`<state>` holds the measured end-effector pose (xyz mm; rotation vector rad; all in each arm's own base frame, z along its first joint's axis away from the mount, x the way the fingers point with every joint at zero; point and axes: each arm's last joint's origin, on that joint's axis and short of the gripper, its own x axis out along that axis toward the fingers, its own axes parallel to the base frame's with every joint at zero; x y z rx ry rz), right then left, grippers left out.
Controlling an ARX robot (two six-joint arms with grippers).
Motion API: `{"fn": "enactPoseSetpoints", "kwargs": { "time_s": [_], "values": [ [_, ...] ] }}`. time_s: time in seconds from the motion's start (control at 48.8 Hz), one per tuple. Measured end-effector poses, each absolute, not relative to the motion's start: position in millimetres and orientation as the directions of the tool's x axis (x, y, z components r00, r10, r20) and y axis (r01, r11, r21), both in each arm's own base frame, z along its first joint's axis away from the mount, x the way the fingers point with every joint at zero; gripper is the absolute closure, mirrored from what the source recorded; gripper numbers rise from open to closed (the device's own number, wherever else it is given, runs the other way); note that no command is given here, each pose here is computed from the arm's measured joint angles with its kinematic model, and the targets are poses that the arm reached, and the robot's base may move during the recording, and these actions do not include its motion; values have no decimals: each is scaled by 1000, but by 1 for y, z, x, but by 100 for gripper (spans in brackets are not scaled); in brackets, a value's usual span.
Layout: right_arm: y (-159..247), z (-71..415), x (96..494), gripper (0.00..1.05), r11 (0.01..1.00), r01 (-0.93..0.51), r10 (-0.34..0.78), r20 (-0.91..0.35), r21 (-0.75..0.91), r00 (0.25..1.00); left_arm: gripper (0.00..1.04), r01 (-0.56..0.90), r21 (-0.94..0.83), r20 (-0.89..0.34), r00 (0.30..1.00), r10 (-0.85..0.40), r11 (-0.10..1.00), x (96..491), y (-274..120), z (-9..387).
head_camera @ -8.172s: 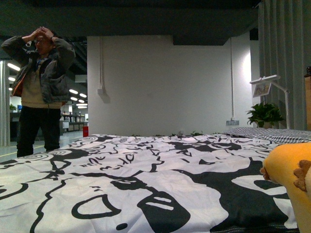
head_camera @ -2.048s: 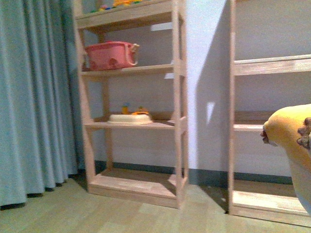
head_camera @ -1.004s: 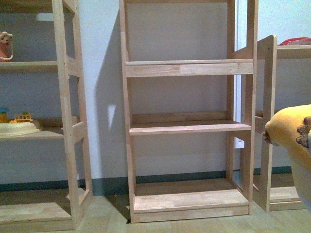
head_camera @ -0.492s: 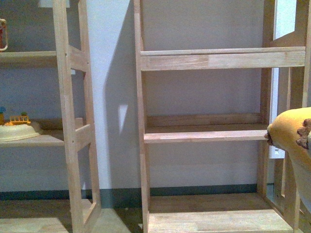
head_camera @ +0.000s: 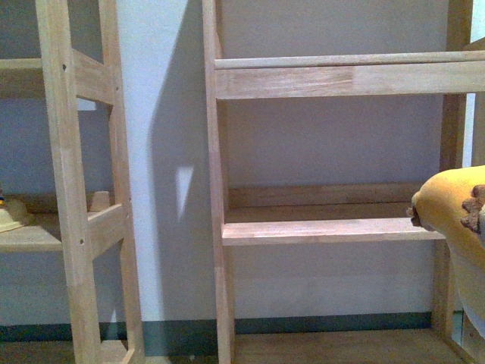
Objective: Put away toys
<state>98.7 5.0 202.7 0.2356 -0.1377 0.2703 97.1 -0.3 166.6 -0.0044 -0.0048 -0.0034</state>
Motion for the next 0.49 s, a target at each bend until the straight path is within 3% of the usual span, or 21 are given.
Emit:
{"fn": "enactPoseSetpoints", "kwargs": {
  "time_s": [0.492],
  "values": [
    [5,203,99,97,936,-280,248,166,211,954,6,3,-4,4,1000,-3,1000,97,0,167]
  ]
}}
